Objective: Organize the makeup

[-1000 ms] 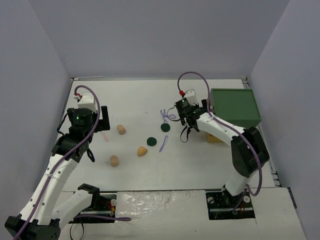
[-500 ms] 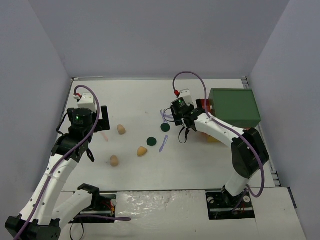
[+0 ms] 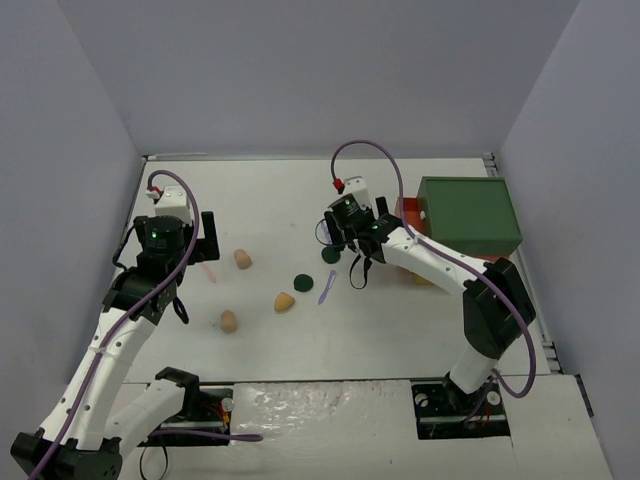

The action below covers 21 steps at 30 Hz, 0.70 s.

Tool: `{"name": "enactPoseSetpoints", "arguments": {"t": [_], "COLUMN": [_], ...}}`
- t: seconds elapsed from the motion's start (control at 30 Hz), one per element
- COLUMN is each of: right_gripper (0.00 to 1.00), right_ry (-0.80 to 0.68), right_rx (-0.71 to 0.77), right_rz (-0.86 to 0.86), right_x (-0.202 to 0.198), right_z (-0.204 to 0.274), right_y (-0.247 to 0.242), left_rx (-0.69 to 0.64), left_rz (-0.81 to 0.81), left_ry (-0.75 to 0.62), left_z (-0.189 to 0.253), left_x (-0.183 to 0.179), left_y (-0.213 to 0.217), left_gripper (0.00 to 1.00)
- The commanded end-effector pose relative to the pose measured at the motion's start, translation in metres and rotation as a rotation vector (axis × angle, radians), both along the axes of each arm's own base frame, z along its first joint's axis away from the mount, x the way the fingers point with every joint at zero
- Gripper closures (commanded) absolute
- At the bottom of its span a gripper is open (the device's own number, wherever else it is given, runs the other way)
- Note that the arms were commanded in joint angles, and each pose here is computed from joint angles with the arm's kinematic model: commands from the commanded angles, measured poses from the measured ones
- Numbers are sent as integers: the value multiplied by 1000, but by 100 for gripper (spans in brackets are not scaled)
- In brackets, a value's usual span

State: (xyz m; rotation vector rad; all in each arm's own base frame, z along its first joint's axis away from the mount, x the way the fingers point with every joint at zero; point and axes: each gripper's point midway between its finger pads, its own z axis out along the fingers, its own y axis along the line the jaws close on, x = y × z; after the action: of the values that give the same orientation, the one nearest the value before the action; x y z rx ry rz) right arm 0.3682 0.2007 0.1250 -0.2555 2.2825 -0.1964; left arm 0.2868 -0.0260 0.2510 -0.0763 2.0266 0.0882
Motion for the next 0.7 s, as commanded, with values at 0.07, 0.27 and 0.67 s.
{"name": "enactPoseSetpoints", "arguments": {"t": [0.07, 0.27, 0.67], "right_gripper": [3, 2, 2], "right_ry": [-190, -138, -26], "right_rx": [-3, 26, 124], "right_rz": [-136, -177, -125], "right_x": [10, 14, 19], "right_z": [73, 63, 29], "right_y": [-23, -52, -53], "left_rx": [-41, -43, -44], "left_rz": [10, 9, 9], "left_ry": [-84, -85, -81], "left_z": [23, 23, 22], "left_x": [7, 6, 7], "left_y": [0, -1, 0], "left_gripper": [3, 3, 3]}}
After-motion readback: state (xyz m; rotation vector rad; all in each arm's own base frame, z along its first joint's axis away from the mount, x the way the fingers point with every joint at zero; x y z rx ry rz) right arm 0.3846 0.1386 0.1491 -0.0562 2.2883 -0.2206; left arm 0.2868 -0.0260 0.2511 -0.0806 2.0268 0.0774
